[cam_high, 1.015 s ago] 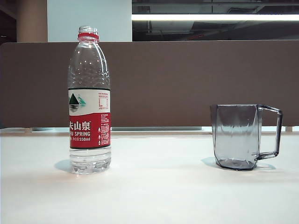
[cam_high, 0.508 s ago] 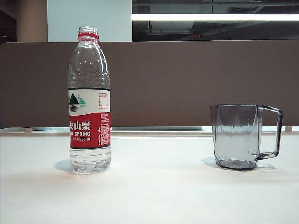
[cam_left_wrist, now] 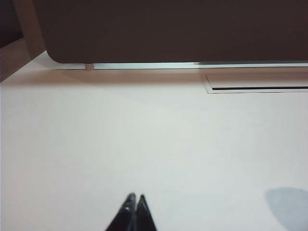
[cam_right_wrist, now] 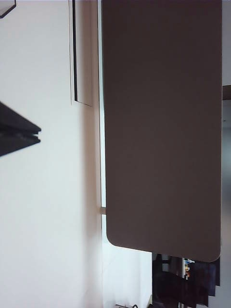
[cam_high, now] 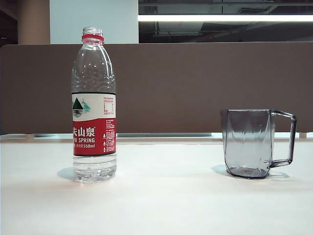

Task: Pick up the mineral water bottle with the left hand on the table and pour water into the mug until it's half full.

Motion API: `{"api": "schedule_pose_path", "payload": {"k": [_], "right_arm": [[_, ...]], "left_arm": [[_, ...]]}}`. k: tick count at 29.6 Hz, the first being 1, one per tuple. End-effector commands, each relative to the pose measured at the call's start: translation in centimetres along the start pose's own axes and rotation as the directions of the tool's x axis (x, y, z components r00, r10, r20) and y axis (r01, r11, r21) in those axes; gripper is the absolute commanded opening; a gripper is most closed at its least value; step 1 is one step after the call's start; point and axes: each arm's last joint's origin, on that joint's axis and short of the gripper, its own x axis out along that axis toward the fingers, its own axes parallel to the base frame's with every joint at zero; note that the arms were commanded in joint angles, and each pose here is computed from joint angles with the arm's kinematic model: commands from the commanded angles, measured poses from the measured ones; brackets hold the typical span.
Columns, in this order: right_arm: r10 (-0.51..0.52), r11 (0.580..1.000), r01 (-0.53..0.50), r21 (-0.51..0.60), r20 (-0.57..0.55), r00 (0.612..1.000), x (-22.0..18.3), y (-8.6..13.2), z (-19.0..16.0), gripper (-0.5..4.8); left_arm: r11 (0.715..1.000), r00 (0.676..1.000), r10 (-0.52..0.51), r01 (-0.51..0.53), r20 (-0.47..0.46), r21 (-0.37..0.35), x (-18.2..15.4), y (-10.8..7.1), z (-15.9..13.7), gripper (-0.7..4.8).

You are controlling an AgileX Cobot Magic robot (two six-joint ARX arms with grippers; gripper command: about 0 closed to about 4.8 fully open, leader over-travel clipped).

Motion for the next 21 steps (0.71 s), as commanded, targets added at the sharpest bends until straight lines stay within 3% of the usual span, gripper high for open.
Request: {"api": "schedule_pose_path", "payload": {"k": [1, 16, 21], "right_arm": [[0.009, 1.0, -0.009, 0.002, 0.032, 0.999, -0.3, 0.0, 1.8, -0.01], [0.161, 0.987, -0.161, 0.006, -0.015, 0.987, 2.0, 0.5, 6.8, -0.02], [0.198, 0.98, -0.197, 0.016, -0.063, 0.978, 2.9, 0.8, 8.1, -0.02]], "left_arm": [[1.0, 1.0, 0.001, -0.001, 0.008, 0.0, 0.0, 0.0, 0.1, -0.05], [0.999, 0.998, -0.048, 0.049, 0.044, -0.024, -0.1, -0.1, 0.7, -0.05], [0.997, 0.99, -0.057, 0.062, 0.128, -0.039, -0.7, -0.1, 3.0, -0.05]]}}
